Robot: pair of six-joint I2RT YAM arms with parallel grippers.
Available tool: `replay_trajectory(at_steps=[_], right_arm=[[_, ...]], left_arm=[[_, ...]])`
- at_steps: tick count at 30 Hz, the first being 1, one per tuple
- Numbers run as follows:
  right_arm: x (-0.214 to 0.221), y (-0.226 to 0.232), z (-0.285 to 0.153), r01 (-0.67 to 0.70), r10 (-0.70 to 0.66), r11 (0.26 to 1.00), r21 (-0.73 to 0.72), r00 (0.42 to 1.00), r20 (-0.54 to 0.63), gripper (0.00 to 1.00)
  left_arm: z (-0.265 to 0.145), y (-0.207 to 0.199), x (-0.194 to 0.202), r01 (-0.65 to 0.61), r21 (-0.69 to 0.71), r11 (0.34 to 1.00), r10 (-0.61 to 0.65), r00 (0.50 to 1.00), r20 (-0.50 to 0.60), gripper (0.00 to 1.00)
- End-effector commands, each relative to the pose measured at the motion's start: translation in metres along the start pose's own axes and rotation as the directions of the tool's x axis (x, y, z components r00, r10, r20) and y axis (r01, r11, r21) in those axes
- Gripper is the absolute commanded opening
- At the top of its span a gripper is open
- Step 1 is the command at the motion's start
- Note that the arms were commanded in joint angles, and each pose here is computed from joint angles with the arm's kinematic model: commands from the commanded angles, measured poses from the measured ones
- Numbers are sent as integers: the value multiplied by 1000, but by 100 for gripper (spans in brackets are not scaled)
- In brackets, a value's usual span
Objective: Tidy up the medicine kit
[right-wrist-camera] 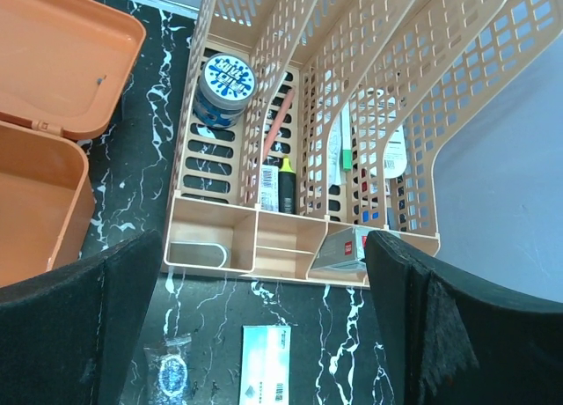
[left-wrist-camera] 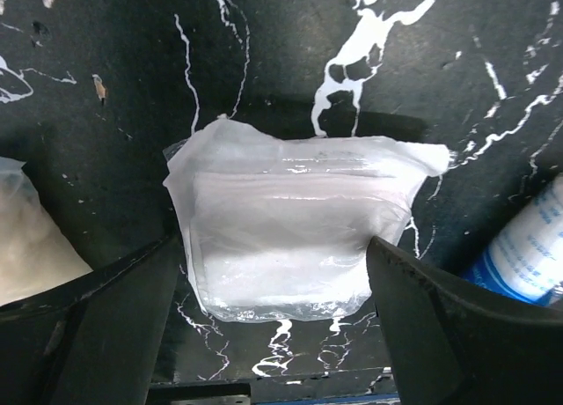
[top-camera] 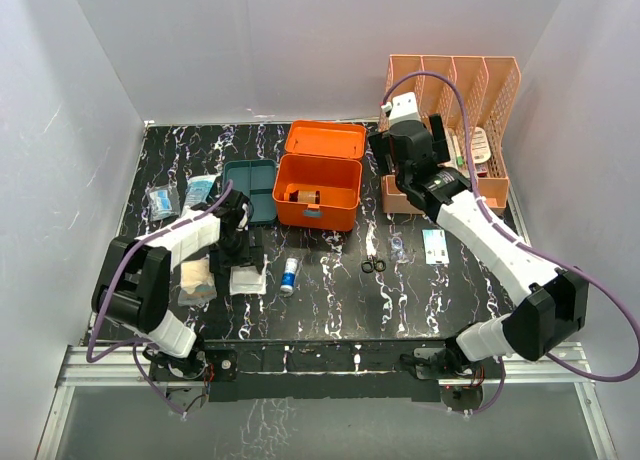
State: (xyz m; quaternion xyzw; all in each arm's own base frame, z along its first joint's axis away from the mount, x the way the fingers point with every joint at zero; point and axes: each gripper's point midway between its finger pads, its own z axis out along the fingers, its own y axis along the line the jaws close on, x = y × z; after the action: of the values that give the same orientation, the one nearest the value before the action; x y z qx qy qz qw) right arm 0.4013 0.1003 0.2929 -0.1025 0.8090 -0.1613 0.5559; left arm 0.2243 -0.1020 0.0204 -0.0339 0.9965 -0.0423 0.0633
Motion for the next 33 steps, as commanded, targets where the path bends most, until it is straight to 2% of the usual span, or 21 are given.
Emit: replay_trajectory(at_steps=[1, 3, 4, 7, 9, 10, 16, 20, 22, 26, 29, 31, 32, 33], right_arm=[[-14, -18, -5, -48, 46, 999, 23, 998, 53, 98], [-14, -23, -6, -48, 46, 998, 31, 997, 56, 98], [-14, -25, -7, -48, 46, 998, 34, 997, 58, 98], [-14, -34, -11, -49, 46, 998, 45, 997, 63, 98], [-13, -39, -13, -53, 49, 997, 50, 997, 66, 98], [-13, -40, -14, -53, 50, 997, 49, 997, 66, 98], [-16, -45, -20, -70, 67, 997, 38, 995, 73, 98], [-21, -48, -26, -85, 83, 996, 25, 993, 81, 98], [-25, -51, -30, -94, 91, 995, 23, 992, 89, 98], [-27, -57, -38, -114, 111, 993, 27, 989, 100, 98], [-24, -60, -43, -139, 135, 990, 29, 986, 101, 98], [-22, -62, -47, -161, 157, 987, 31, 982, 104, 98], [-21, -64, -48, -171, 167, 985, 36, 980, 107, 98], [-20, -65, -50, -183, 178, 982, 38, 978, 107, 98]], left_arm=[[12, 5, 2, 17, -23, 1000, -17, 1000, 16, 83], [18, 4, 4, 16, -17, 1000, -16, 1000, 13, 80], [20, 4, 5, 14, -12, 1000, -14, 1000, 13, 74], [22, 1, 1, 0, 2, 1000, 0, 1000, 28, 23], [19, 1, -4, -12, -2, 1000, 12, 999, 38, 4], [16, 0, -8, -19, -2, 1000, 19, 999, 46, 0], [-29, -11, -39, -101, 19, 995, 97, 987, 126, 0], [-84, -28, -81, -252, 32, 967, 238, 944, 227, 0], [-112, -42, -110, -347, 36, 937, 321, 897, 303, 0], [-152, -78, -157, -527, 82, 846, 462, 801, 381, 0], [-156, -106, -182, -661, 144, 737, 570, 722, 392, 0], [-156, -123, -193, -743, 163, 649, 647, 652, 396, 0], [-166, -135, -203, -787, 143, 600, 678, 595, 431, 0], [-164, -141, -208, -814, 132, 565, 709, 561, 427, 0]])
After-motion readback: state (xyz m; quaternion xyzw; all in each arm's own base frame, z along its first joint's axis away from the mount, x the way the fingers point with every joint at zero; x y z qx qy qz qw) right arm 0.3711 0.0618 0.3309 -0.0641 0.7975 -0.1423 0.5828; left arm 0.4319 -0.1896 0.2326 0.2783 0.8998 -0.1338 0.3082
